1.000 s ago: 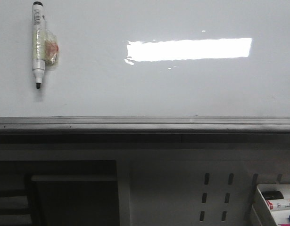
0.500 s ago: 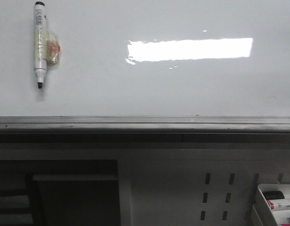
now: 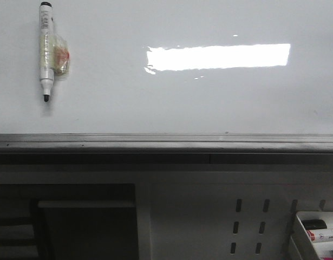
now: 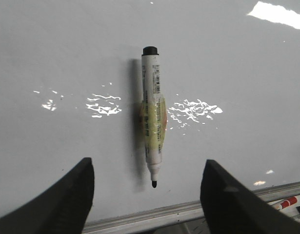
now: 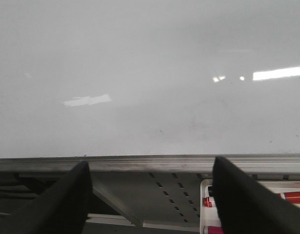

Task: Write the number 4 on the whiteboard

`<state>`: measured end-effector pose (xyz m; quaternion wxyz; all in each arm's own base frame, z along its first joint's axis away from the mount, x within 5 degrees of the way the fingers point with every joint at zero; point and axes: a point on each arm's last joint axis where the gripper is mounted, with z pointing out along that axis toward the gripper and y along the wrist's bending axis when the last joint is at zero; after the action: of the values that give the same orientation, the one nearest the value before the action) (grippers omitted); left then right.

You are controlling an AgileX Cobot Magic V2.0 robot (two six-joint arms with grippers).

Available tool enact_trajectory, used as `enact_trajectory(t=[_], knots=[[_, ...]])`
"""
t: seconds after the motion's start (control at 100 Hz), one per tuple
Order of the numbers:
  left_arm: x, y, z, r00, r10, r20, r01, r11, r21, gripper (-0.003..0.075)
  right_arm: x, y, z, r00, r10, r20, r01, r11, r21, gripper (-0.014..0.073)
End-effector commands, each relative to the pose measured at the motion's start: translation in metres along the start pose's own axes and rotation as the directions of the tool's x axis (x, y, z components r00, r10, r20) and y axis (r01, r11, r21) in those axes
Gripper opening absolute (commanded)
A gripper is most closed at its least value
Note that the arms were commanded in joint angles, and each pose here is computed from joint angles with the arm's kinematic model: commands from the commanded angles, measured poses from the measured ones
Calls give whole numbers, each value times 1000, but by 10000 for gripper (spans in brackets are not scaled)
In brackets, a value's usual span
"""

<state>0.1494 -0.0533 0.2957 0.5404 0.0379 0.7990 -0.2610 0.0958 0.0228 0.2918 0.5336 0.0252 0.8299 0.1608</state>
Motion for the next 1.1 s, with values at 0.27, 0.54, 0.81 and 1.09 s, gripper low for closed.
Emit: enact_trajectory(t=[0.27,0.54,0.81,1.09], knots=[[-20,-4,49,999,-10,-47,16,991,136,417,-17,2,-3,995,-5,102,5,1000,2,468],[-23,2,84,991,-10,-132,33,984,176,417,-17,2,-3,995,-5,104,5,1000,2,468],[-15,12,106,982,-21,-188,50,988,149,417,-17,2,-3,995,-5,104,5,1000,2,468],[-14,14,111,985,-21,-174,49,987,156,246,-18,2,-3,994,-5,111,5,1000,3,468]])
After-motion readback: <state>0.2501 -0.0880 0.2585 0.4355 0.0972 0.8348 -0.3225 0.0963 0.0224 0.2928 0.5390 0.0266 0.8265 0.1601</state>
